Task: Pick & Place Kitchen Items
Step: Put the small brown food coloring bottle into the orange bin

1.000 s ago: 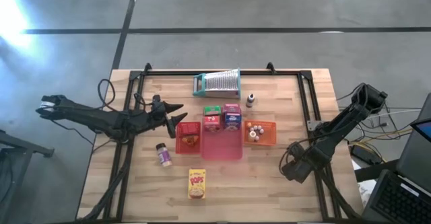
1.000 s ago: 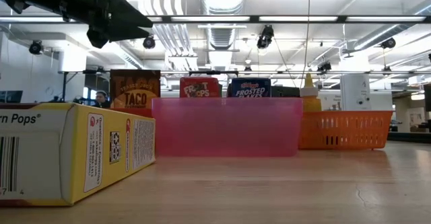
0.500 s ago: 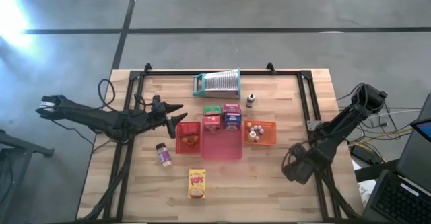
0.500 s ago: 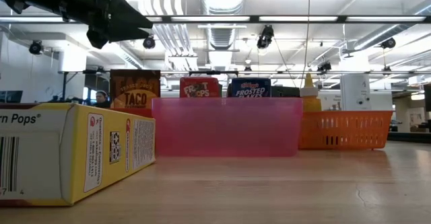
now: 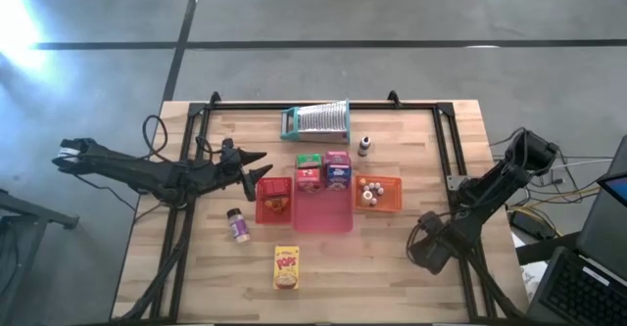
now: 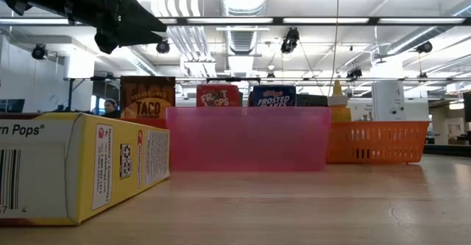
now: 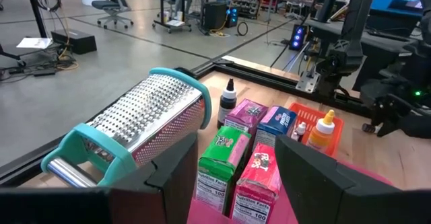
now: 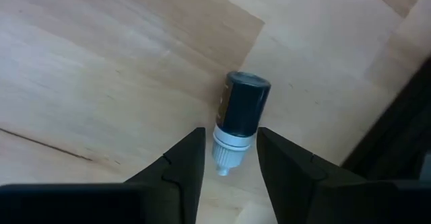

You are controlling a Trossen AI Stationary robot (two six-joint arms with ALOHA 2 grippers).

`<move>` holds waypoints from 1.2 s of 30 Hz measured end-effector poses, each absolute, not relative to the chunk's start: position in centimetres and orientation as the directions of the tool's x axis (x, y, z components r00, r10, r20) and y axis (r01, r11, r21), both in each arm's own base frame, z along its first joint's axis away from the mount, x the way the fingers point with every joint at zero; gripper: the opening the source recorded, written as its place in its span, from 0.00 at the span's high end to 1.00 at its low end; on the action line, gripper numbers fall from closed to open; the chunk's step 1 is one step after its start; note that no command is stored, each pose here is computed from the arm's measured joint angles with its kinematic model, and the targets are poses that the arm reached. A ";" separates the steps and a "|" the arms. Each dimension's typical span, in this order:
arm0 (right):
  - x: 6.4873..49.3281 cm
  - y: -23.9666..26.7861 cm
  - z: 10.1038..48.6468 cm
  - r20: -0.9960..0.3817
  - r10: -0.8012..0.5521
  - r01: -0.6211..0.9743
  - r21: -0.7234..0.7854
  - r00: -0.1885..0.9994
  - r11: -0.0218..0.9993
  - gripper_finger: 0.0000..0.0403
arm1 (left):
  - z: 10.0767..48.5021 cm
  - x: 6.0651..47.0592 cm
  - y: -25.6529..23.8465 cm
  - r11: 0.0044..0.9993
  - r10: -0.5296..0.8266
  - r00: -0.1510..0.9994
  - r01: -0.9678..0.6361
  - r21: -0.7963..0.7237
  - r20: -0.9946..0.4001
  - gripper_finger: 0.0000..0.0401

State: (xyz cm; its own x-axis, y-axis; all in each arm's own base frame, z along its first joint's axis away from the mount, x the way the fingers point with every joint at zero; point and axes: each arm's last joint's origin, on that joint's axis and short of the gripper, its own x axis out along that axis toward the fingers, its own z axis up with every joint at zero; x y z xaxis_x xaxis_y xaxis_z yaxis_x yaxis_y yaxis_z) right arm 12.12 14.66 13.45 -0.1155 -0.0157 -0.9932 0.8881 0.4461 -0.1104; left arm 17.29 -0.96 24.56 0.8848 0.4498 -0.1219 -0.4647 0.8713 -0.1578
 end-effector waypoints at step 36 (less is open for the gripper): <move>18.8 18.4 22.5 -0.878 -0.061 0.172 0.024 0.474 0.985 0.86 | 26.1 17.7 -2.0 0.791 0.089 0.995 -0.104 -0.603 -0.054 0.49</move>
